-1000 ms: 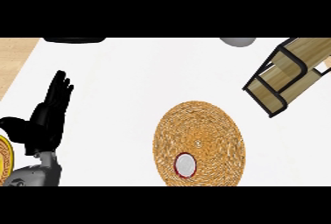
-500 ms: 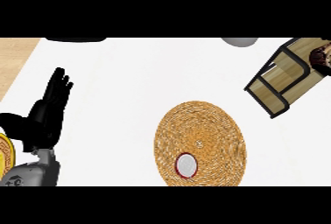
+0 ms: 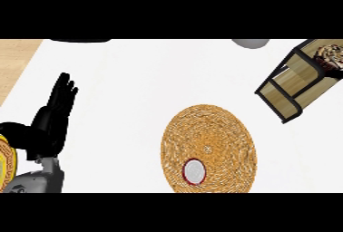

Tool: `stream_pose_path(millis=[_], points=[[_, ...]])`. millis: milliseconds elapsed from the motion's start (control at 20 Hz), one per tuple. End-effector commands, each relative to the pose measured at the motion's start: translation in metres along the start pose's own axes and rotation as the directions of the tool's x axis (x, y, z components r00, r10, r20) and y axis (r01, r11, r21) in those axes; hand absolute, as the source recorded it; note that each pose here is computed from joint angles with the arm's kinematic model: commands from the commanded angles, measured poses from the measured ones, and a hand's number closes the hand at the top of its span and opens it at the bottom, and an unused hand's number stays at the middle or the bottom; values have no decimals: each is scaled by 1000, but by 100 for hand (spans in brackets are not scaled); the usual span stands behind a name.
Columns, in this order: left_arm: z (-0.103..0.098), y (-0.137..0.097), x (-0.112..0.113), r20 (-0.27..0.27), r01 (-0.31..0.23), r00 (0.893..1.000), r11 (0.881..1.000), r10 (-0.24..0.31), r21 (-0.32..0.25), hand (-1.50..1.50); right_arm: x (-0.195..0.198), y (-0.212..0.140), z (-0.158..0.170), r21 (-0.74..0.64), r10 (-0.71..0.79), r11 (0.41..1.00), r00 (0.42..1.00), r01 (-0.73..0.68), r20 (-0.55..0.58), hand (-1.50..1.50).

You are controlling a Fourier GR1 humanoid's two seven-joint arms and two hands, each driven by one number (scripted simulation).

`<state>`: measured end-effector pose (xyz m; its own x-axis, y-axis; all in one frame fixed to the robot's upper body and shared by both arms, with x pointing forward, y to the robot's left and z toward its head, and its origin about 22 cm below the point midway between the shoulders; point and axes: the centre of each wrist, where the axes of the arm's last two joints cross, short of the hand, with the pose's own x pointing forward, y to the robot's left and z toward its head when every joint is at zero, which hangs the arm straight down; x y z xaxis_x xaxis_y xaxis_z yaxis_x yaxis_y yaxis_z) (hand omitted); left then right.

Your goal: Pick the cupcake from the placemat and place it in the tiered shelf

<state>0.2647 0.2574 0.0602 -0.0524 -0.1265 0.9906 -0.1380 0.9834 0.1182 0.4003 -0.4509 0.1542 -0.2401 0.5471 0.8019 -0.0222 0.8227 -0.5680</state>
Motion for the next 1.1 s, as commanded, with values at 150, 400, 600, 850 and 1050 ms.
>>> stream_pose_path(millis=[150, 400, 600, 850, 1050], points=[[-2, 3, 11, -19, 9, 1000, 1000, -9, 8, 0, 6, -38, 15, -49, -176, 982, 981, 180, 81, -150], [-9, 3, 7, 2, 4, 1000, 1000, -4, 11, 0, 14, -68, 29, -179, -205, 961, 978, 209, 37, -150], [-7, -1, -2, -1, 5, 1000, 1000, -5, 9, 0, 16, -102, 56, -283, -243, 934, 968, 217, -58, -150], [-8, 4, 6, 17, -4, 1000, 1000, 4, -3, 0, 18, -139, 97, -317, -256, 923, 963, 218, -82, -150], [-7, -1, 4, 10, 0, 1000, 1000, 0, -10, 0, 15, -151, 117, -304, -259, 927, 961, 220, -96, -150]])
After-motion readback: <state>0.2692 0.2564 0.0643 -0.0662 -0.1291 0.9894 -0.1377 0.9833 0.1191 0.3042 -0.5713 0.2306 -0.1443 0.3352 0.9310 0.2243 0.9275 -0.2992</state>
